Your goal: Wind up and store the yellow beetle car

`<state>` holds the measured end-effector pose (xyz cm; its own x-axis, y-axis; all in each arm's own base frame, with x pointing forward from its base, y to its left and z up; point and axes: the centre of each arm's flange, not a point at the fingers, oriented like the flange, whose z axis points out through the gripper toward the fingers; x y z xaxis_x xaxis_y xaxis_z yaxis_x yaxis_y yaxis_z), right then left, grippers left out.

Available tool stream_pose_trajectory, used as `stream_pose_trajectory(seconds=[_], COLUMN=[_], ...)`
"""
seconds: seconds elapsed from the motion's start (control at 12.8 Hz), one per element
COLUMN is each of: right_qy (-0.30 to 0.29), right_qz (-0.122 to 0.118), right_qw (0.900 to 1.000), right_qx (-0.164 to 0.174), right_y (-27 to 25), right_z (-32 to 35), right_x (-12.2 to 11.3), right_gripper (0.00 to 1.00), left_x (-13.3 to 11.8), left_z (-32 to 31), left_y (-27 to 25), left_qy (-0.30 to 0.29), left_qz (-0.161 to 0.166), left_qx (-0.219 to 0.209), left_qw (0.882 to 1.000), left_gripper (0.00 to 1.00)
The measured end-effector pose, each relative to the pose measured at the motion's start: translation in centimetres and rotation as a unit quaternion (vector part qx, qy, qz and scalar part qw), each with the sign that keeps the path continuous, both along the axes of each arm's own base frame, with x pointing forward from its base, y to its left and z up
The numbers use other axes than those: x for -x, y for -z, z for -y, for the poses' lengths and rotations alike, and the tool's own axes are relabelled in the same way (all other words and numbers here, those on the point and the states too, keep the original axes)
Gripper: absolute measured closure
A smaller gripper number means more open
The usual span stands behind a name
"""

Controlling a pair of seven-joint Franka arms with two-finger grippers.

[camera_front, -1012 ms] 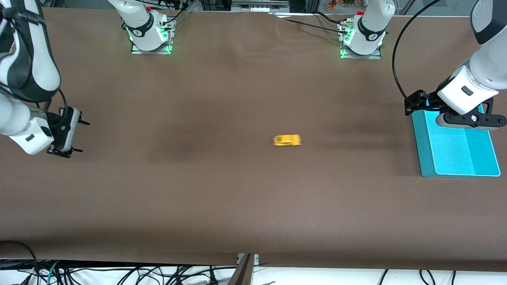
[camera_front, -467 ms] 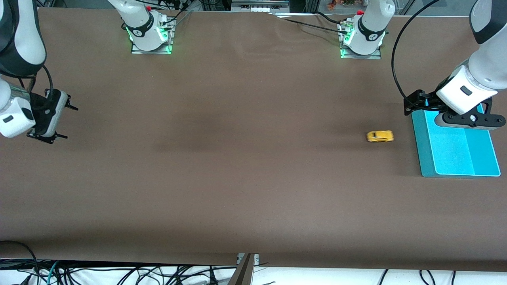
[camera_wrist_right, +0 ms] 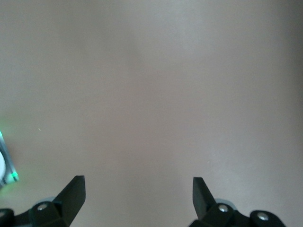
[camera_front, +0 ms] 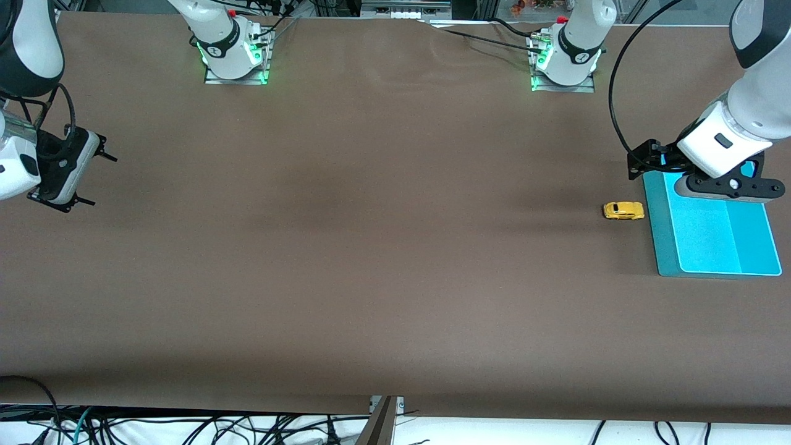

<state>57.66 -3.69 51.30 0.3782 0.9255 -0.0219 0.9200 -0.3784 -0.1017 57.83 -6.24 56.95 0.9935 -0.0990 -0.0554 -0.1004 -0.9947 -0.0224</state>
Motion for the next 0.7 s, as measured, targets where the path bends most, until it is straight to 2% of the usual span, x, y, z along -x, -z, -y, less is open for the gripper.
stream_pose_trajectory(seconds=[0.16, 0.31, 0.54, 0.7], right_qy=[0.093, 0.190, 0.310, 0.373], right_qz=[-0.003, 0.000, 0.019, 0.030], right_qw=[0.996, 0.981, 0.949, 0.926], right_qx=[0.017, 0.034, 0.049, 0.053], right_y=[-2.4, -5.0, -8.6, -10.5], right_z=[-1.6, -3.6, -6.0, -7.3], right_x=[1.3, 3.0, 4.9, 6.1], right_gripper=[0.00, 0.00, 0.00, 0.00], left_x=[0.0, 0.2, 0.3, 0.1], left_z=[0.2, 0.1, -0.7, -2.1], left_y=[0.2, 1.2, 3.7, 5.3], left_qy=[0.035, 0.094, 0.170, 0.238], left_qz=[-0.005, -0.031, -0.086, -0.106], left_qx=[0.002, 0.005, 0.016, 0.022], left_qw=[0.999, 0.995, 0.982, 0.965], left_gripper=[0.00, 0.00, 0.00, 0.00])
